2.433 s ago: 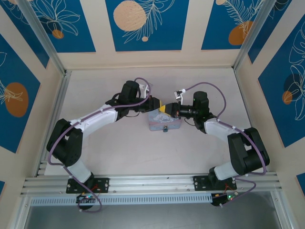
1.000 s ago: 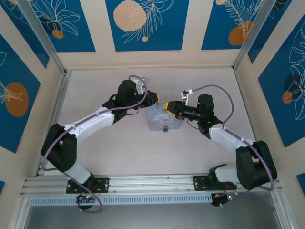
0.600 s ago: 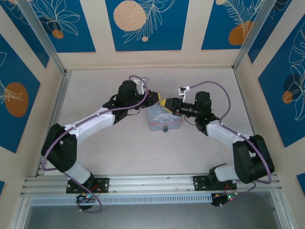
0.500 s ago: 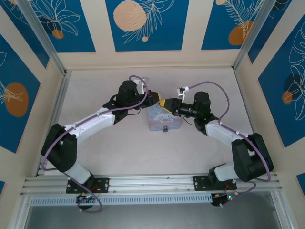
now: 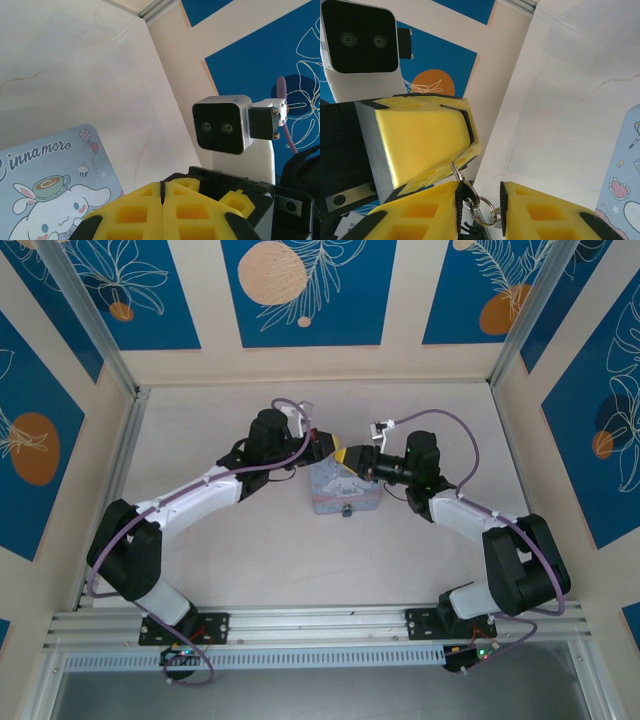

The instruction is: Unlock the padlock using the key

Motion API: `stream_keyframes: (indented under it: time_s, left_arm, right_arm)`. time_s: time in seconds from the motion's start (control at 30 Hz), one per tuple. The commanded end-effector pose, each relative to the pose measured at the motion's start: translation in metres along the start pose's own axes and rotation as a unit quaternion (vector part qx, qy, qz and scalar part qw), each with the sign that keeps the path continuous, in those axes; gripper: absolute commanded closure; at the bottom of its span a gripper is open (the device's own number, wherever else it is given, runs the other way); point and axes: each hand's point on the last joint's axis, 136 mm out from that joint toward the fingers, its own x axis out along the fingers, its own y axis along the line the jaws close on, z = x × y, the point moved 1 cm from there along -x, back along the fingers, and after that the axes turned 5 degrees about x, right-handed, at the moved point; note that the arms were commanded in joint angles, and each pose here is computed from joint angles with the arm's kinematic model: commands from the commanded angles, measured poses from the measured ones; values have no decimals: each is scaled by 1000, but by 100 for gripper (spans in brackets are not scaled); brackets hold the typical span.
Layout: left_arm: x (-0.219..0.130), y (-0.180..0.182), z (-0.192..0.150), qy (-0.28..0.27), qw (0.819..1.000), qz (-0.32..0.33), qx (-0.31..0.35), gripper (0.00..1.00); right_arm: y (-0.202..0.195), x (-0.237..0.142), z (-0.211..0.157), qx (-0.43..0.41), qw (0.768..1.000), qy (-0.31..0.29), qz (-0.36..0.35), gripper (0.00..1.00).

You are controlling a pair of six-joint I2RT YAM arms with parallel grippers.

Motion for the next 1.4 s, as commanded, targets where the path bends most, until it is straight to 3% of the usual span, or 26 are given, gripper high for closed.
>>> stream_keyframes:
  time_s: [0.0, 0.13, 0.3, 0.4, 0.47, 0.6, 0.7, 1.07, 1.37]
  left_arm:
    - [3, -7, 1, -5, 1000, -10, 2, 100]
    - [5, -6, 0, -4, 1000, -8, 0, 100]
    - [6, -4, -2, -2, 1000, -6, -2, 100]
    - [5, -2, -1, 1, 1000, 10, -6, 100]
    - [1, 2, 1, 3, 999, 33, -8, 88]
    - [-13, 11, 5, 12, 996, 87, -13, 44]
    - [-23, 14, 8, 27, 992, 119, -22, 27]
    - [-25, 19, -12, 132, 971, 171, -106, 25]
    - [-10, 34, -28, 166, 952, 196, -166, 37]
  right_arm:
    - [13, 6, 4, -17, 1000, 6, 18, 74]
    - [16, 8, 2, -19, 999, 13, 23, 79]
    - [15, 9, 0, -19, 999, 17, 22, 100]
    - [13, 9, -2, -17, 1000, 19, 14, 100]
    - [8, 6, -2, -17, 1000, 16, -3, 100]
    - [-5, -1, -6, -25, 998, 13, -62, 100]
    - [-12, -7, -7, -40, 994, 14, -105, 100]
    - [-12, -7, -12, -145, 965, 7, -219, 100]
    - [-1, -2, -18, -247, 928, -8, -278, 100]
